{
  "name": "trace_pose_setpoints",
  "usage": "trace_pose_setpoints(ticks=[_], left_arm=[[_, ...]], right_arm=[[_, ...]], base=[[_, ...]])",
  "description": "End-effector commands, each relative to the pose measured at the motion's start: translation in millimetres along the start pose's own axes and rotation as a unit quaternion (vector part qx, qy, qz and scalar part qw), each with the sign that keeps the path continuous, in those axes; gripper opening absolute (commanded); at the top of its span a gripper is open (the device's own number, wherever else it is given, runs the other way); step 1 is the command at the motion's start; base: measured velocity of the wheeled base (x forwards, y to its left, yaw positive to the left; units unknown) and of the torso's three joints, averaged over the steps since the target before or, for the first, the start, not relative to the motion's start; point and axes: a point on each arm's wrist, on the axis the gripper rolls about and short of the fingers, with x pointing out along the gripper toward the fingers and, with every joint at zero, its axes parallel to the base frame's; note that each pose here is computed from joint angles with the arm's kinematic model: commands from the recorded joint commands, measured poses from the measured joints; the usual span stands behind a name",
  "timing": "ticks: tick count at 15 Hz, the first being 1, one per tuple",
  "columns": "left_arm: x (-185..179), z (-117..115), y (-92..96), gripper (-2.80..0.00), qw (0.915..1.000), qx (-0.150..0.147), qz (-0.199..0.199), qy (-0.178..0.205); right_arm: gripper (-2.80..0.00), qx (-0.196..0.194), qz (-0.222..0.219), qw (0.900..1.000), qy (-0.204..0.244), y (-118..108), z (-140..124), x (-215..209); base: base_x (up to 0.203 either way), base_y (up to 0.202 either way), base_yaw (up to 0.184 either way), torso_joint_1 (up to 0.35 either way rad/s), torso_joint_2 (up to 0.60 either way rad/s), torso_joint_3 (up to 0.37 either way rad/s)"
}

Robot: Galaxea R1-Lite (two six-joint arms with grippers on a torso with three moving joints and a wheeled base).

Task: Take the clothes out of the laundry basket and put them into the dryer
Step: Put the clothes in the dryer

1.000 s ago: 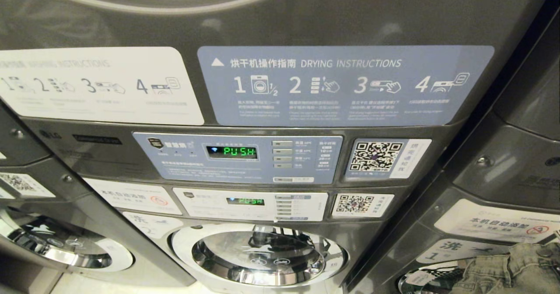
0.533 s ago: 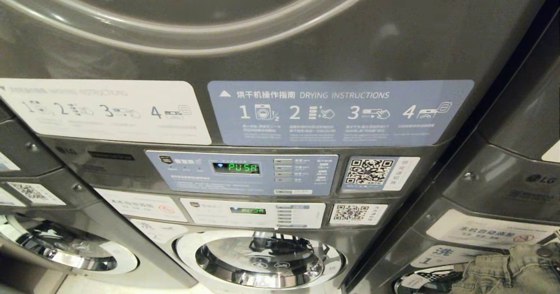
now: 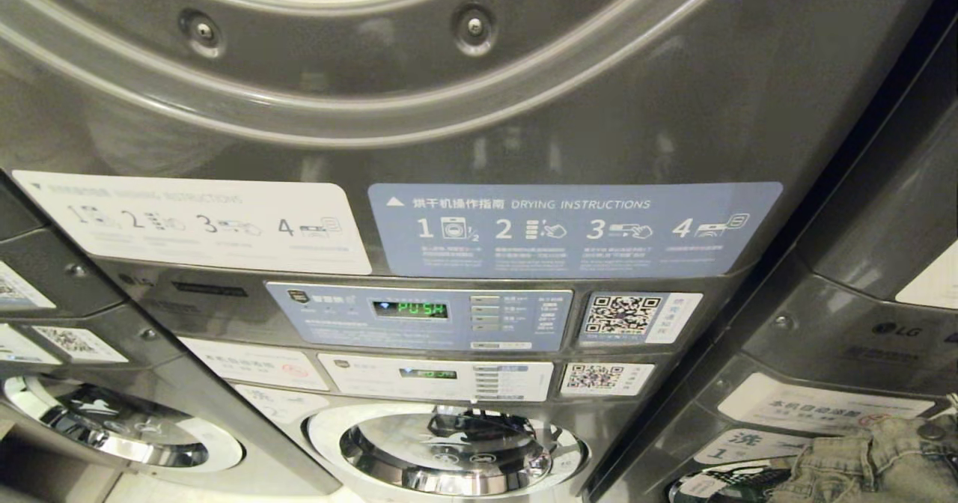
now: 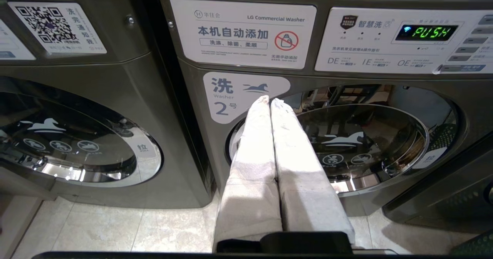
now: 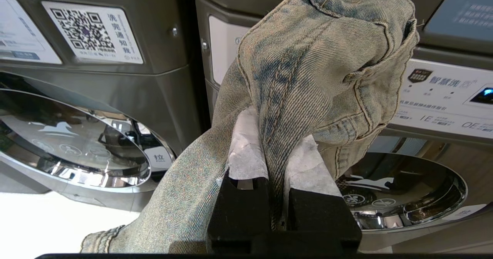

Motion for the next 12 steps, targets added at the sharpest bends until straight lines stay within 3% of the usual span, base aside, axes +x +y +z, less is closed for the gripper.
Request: trace_pose_setpoints(ticks=[1, 12], left_arm=[[0.1, -0.3, 0.0, -2.8, 1.0, 0.0, 0.0, 0.001], [0.0, -0.2, 0.0, -2.8, 1.0, 0.0, 0.0, 0.0]], right_arm=[[-2.8, 0.001, 0.0, 1.0, 0.001, 0.0, 0.0, 0.1], [-2.8, 0.001, 0.0, 1.0, 0.001, 0.0, 0.0, 0.1]], base=[[0.0, 0.0, 0.0, 0.162, -0.32, -0.161], [0.0, 0.0, 0.0, 0.098, -0.19, -0.097]])
